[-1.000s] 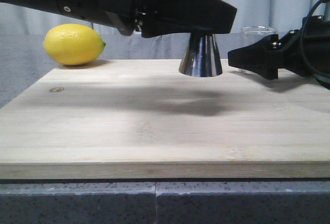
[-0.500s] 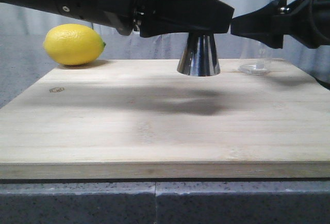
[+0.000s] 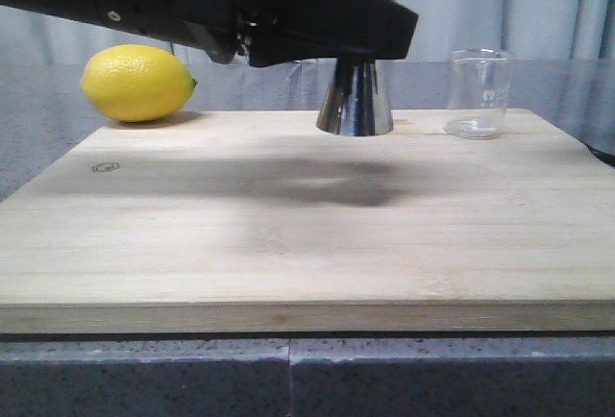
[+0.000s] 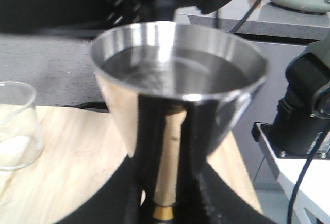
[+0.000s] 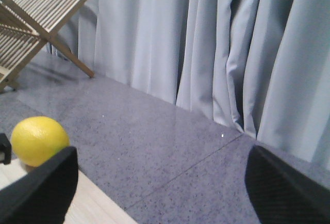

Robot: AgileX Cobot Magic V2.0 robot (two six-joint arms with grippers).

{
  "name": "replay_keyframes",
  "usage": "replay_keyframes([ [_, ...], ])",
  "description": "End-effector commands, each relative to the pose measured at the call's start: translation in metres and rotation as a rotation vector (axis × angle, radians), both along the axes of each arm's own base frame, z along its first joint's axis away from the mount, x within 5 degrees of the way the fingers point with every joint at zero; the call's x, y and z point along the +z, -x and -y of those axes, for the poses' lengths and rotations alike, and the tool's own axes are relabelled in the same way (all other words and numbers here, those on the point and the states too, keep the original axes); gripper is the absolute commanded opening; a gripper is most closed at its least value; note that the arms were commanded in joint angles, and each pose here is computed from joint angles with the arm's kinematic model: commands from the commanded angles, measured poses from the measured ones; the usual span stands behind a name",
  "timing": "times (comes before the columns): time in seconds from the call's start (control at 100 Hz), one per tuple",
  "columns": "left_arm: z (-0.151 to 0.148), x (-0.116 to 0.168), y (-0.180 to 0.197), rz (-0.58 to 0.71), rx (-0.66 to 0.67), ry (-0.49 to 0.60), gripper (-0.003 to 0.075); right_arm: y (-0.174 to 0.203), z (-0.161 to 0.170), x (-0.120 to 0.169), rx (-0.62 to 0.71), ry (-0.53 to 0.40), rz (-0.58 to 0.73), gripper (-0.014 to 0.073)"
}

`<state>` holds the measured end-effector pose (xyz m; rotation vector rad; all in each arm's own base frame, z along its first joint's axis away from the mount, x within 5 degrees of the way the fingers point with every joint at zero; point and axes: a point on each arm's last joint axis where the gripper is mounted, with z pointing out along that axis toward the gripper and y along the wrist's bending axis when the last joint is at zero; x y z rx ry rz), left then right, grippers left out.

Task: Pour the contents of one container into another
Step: 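Open the right gripper and raise it away from the beaker, then lower the filled jigger onto the board with the left gripper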

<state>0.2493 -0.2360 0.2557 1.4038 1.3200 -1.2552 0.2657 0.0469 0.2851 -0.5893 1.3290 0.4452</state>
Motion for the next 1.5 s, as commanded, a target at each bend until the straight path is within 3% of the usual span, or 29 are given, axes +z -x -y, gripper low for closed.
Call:
replay_keyframes([
  [0.0,-0.007,0.033,0.002,0.042,-0.006,0.131,-0.0019,0.012,0.0,0.03,0.011,-0.048,0.113,0.0575],
  [0.31,-0.026,0.035,-0.013,0.065,0.04,0.149,-0.0019,0.044,-0.001,0.065,0.018,-0.075,0.215,0.0575],
  [0.5,-0.037,0.035,-0.021,0.072,0.08,0.148,-0.0018,0.055,-0.001,0.073,-0.004,-0.038,0.235,0.0575],
  [1.49,-0.053,0.024,-0.026,0.12,0.13,0.141,-0.0019,0.057,0.0,0.074,-0.036,-0.022,0.219,0.0575],
])
